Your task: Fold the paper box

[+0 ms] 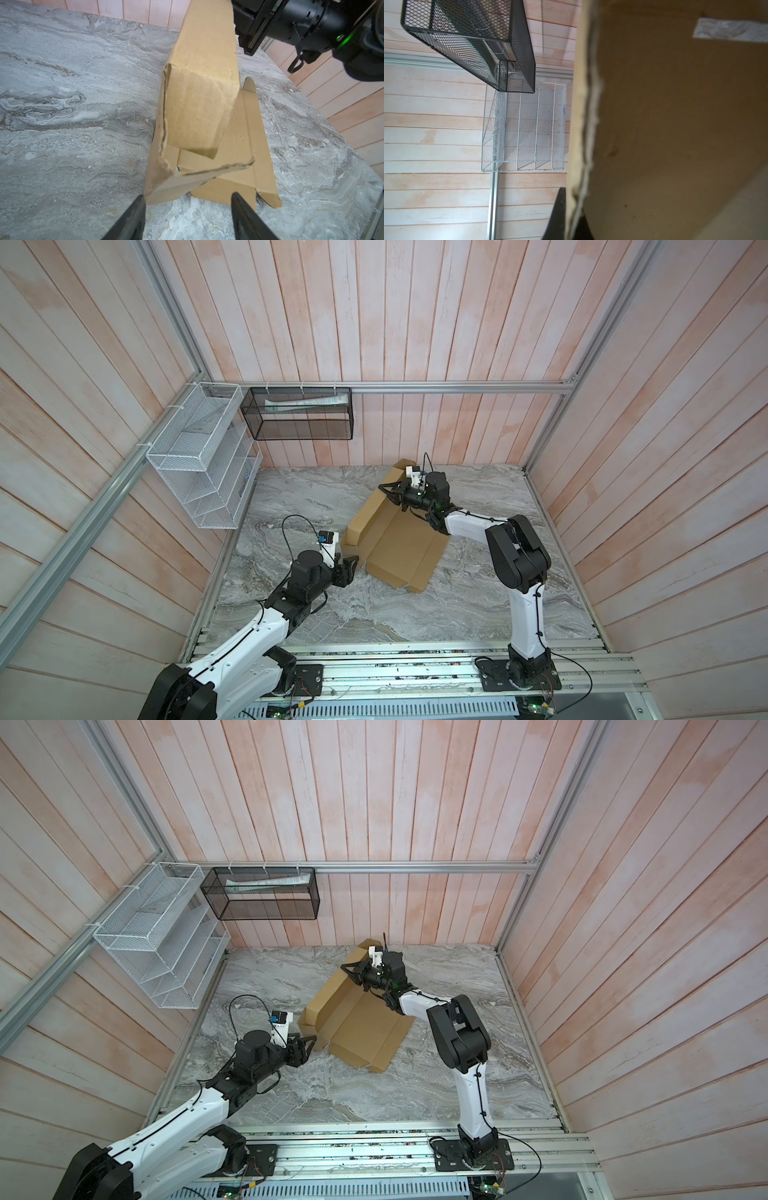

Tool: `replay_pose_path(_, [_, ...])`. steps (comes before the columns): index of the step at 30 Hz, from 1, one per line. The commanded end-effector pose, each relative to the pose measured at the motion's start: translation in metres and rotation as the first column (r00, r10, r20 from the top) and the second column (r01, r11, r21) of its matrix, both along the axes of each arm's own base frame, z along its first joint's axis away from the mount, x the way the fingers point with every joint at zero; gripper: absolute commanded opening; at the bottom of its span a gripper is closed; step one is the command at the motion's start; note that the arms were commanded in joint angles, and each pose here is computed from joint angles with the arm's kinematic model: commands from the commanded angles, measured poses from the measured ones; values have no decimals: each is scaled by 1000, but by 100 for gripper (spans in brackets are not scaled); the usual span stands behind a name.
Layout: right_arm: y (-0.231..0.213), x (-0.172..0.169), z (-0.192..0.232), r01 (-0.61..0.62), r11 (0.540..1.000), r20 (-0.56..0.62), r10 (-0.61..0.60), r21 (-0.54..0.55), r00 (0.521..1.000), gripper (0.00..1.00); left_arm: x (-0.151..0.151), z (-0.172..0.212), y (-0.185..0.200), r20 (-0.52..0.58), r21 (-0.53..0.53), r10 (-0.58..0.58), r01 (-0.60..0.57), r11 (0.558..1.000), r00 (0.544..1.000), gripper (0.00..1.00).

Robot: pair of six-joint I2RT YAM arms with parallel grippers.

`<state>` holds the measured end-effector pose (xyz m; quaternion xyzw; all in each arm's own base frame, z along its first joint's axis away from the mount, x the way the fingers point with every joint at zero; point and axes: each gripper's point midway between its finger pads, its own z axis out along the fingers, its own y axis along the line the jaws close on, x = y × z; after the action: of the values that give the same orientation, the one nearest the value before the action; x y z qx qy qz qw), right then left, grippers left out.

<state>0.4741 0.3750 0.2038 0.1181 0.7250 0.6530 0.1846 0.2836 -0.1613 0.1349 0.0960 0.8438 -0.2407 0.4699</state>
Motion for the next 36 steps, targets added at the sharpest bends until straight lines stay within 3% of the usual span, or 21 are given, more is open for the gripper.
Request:
replay_pose_path(1, [0, 4, 1, -7, 1000, 32, 8, -18, 999, 0, -4, -12, 3, -35, 13, 14, -14, 1000, 999, 66])
replay_pose_path(36, [-8, 1, -38, 10, 1000, 6, -10, -16, 1000, 0, -6, -36, -10, -176, -75, 7, -20, 997, 984, 58])
